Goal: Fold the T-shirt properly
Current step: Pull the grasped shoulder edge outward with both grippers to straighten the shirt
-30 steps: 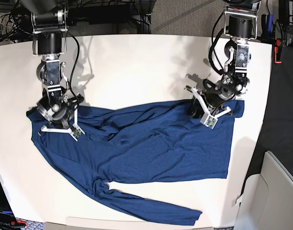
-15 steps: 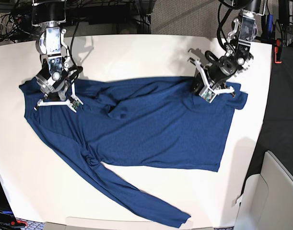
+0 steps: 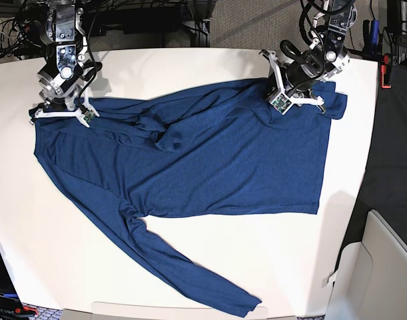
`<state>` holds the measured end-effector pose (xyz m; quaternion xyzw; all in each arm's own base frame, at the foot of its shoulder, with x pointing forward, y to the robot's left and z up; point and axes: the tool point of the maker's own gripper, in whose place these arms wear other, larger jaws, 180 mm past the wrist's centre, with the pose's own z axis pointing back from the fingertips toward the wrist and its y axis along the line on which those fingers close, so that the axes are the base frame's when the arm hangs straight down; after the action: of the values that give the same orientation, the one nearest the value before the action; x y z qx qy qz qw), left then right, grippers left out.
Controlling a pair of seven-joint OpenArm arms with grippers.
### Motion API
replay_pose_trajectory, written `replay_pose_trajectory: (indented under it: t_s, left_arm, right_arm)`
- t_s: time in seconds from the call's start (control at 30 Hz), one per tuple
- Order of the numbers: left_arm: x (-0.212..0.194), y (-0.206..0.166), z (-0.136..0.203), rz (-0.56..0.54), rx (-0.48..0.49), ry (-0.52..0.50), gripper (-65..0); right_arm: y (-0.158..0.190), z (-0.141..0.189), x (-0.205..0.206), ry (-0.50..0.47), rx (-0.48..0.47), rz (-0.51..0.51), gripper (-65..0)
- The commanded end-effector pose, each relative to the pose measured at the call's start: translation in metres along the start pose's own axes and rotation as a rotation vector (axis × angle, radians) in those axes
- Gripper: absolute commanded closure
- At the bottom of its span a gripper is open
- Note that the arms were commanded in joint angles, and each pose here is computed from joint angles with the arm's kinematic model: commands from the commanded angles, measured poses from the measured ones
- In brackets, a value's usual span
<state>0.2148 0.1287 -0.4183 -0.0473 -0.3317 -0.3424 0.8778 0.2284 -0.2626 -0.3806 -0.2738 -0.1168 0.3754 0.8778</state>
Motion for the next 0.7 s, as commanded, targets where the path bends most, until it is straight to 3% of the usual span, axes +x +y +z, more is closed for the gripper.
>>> replay_pose_trajectory:
  t_s: [0.0,0.2,0.37,0.5,0.6,0.67]
  left_arm:
    - [-0.029,0.0,0.003,-0.036,-0.001,0.131,-9.5]
    - [-0.028,0.001,0.002,-0.036,0.002,0.128,-9.5]
    - [-0.021,0.007,0.001,-0.042,0.014,0.114,-9.5]
    - [-0.02,0.008,0.0,-0.042,0.015,0.113,-9.5]
    - [-0.02,0.007,0.0,-0.041,0.014,0.112,-9.5]
    - [-0.02,0.007,0.0,-0.041,0.014,0.112,-9.5]
  right_arm:
    - [-0.011,0.005,0.004,-0.023,-0.032,-0.01,-0.2]
    - [-0.016,0.005,0.004,-0.027,-0.041,-0.024,-0.2]
    - [-0.044,0.029,0.029,-0.121,-0.129,-0.047,-0.2]
    - [-0.065,0.028,0.041,-0.139,-0.162,-0.068,-0.2]
    - [-0.059,0.01,0.044,-0.118,-0.107,-0.079,-0.2]
    - [-0.041,-0.007,0.046,-0.12,-0.008,-0.098,-0.2]
